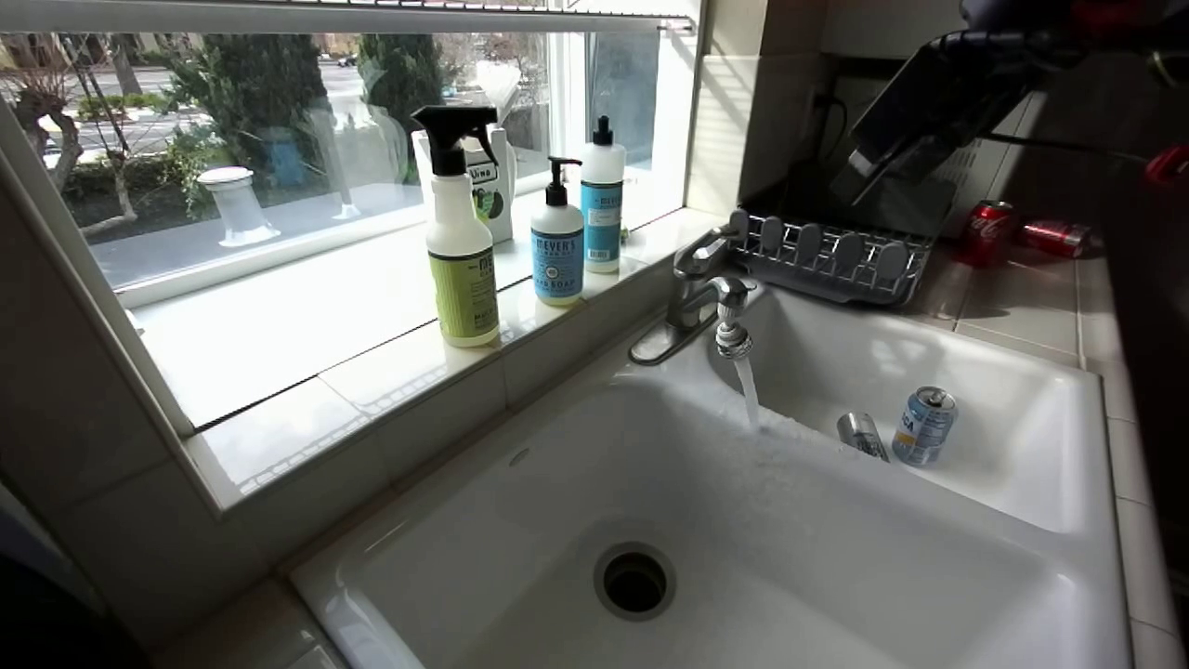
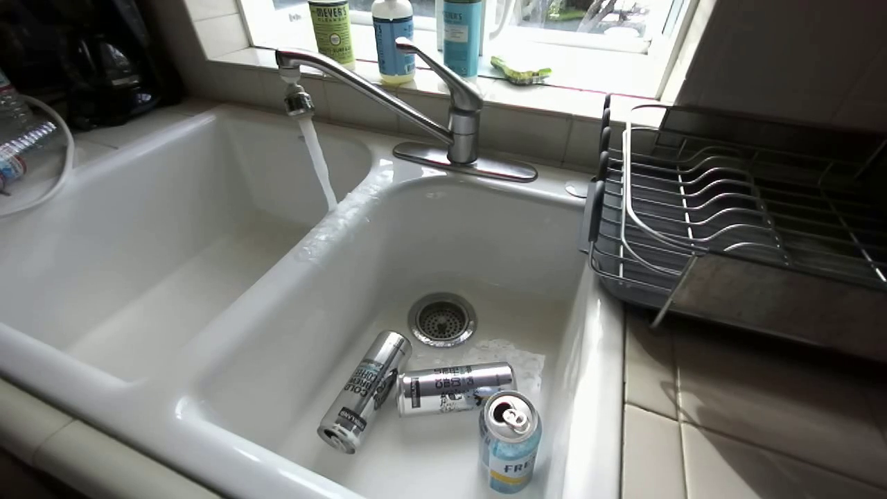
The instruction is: Close the tap
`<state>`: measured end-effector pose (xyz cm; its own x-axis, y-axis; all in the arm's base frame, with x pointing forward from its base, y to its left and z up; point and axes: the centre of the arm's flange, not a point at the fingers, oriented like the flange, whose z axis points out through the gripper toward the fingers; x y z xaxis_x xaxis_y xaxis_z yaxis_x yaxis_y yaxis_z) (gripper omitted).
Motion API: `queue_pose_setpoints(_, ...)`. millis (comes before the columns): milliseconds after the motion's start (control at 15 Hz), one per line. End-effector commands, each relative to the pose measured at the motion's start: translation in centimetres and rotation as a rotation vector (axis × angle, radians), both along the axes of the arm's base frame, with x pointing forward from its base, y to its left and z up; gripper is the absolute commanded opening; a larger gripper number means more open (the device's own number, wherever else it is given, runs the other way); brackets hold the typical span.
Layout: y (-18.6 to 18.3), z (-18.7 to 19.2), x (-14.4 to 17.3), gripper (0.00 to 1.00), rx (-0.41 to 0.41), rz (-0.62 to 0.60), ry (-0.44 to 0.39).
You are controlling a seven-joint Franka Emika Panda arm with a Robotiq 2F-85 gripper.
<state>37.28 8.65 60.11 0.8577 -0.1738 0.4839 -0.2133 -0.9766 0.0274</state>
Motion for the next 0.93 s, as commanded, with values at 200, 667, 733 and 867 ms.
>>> queue_pose_setpoints(200, 0.0, 0.1, 0.2, 1.00, 0.000, 0.001, 0.001)
queue_pose_setpoints(667, -2.1, 1.5, 4.5, 1.00, 0.085, -0.070, -0.067)
queue_pose_setpoints(733, -2.4, 1.5, 5.0, 1.00, 0.090, -0.071, -0.060)
queue_pose_setpoints(867, -2.9, 1.5, 6.2, 1.00, 0.113, -0.083, -0.040)
